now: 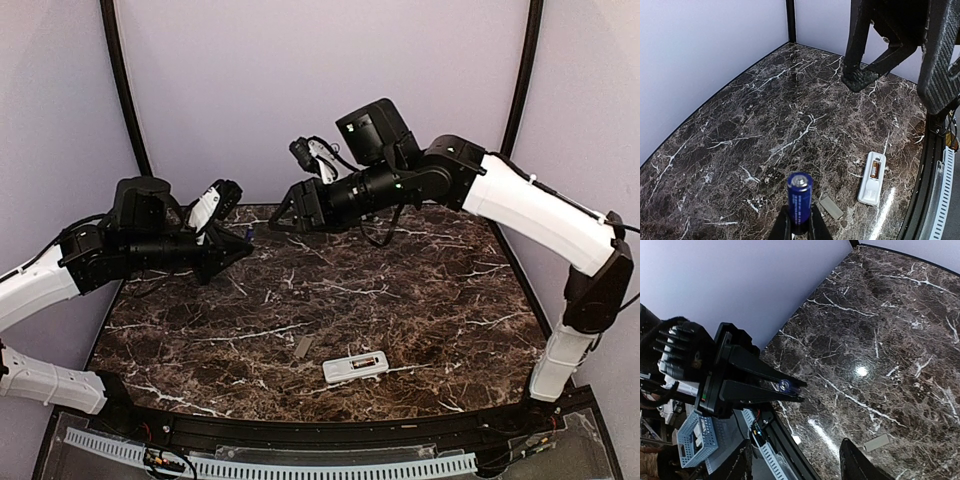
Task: Load the batteries into the remote control
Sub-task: Pass from the left arm to the right
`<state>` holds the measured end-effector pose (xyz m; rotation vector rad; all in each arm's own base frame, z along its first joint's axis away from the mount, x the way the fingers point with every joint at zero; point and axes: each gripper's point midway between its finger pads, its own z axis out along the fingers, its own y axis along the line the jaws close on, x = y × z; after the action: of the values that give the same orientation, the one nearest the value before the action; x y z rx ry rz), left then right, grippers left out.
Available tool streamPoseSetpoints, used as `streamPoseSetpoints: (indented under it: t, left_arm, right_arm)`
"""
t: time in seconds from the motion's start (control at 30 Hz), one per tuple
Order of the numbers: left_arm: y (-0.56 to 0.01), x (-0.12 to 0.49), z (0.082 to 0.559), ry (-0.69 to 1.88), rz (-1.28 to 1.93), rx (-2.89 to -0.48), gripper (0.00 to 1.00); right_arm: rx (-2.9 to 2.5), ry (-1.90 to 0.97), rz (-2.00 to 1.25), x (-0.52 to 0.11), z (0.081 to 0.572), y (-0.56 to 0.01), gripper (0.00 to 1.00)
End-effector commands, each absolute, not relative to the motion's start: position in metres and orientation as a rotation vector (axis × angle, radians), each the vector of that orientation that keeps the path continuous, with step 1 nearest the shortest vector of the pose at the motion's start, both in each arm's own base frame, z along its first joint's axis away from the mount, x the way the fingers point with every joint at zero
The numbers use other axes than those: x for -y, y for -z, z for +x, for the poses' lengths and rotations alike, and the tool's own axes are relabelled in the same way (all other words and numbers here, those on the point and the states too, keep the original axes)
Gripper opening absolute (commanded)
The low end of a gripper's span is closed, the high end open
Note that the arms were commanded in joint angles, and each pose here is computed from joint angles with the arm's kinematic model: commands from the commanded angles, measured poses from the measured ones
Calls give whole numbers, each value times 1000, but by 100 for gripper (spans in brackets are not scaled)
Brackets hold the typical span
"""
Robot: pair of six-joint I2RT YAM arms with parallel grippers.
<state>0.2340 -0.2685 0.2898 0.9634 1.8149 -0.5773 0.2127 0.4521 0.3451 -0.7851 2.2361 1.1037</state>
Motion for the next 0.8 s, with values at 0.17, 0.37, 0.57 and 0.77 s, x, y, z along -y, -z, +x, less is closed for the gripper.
streamPoseSetpoints:
  t: [0.17, 0.37, 0.57, 0.77]
  left_arm:
    - [-297, 274, 221, 662, 963, -1820, 0]
    - [-299, 278, 220, 668, 997, -1795, 0]
    - [-296, 278, 222, 652, 1003, -1800, 0]
    - [-293, 279, 223, 637, 1014, -1802, 0]
  right_arm:
    - [-2212, -1361, -722, -504, 217, -350, 50]
    - [-2222, -1326, -689, -509, 224, -341, 32]
    - [-2276, -1257, -674, -506, 220, -321, 22]
    - [-2295, -1223, -702, -510, 223, -311, 18]
